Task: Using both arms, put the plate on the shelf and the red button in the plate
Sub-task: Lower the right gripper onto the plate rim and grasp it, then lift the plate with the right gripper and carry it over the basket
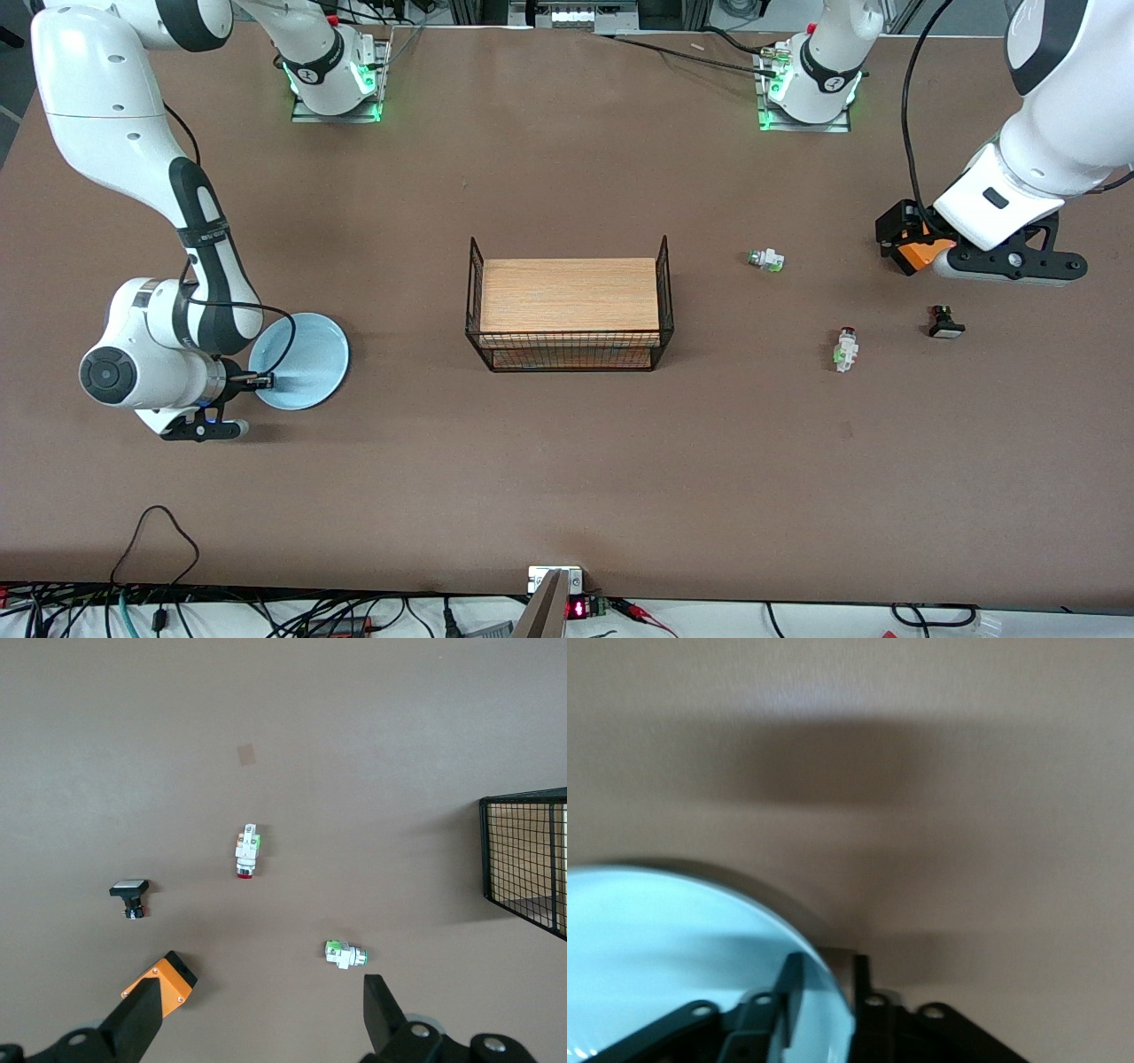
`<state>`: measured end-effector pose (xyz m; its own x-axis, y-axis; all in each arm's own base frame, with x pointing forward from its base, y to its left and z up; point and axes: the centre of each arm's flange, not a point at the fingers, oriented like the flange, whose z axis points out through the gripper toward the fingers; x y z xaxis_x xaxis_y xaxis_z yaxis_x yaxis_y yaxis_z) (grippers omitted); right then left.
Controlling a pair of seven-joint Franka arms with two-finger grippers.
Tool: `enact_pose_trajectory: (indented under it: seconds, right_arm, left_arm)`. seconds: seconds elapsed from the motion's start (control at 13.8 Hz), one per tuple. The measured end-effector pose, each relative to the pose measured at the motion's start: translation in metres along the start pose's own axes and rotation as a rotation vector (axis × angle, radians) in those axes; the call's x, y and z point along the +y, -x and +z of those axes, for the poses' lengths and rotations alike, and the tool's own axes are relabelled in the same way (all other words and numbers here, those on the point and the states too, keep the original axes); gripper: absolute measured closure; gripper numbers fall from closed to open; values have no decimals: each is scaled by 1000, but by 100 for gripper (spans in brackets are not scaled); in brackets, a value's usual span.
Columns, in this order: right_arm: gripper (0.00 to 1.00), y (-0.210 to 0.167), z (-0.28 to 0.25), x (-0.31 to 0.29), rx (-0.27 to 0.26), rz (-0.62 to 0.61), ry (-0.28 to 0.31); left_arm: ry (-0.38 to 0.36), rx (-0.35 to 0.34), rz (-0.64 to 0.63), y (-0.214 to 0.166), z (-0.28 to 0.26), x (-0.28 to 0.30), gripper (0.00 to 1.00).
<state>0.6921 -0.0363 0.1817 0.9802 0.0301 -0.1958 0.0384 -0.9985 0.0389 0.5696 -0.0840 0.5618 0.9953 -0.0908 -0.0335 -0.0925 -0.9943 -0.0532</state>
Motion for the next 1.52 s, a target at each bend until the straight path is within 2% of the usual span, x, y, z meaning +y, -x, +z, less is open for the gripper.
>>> enact_pose_trajectory:
  seconds: [0.07, 0.14, 0.51, 0.58, 1.01, 1.16, 1.52]
  right_arm:
    - [88, 2, -1, 0, -22, 0, -2]
    - [92, 4, -1, 0, -36, 0, -3]
    - [93, 7, -8, 1, -70, 3, -7]
    - [96, 9, -16, 2, -81, 4, -8]
    - [97, 35, -117, 7, -206, 13, -21]
    - [97, 41, -149, 9, -231, 19, -23]
    - [97, 59, -204, -1, -326, 62, -17]
  left_arm:
    - [0, 0, 0, 0, 0, 0, 0]
    - [0, 0, 0, 0, 0, 0, 0]
    - [0, 0, 0, 0, 0, 0, 0]
    - [0, 0, 0, 0, 0, 0, 0]
    - [0, 0, 0, 0, 0, 0, 0]
    - [0, 0, 0, 0, 0, 0, 0]
    - [0, 0, 0, 0, 0, 0, 0]
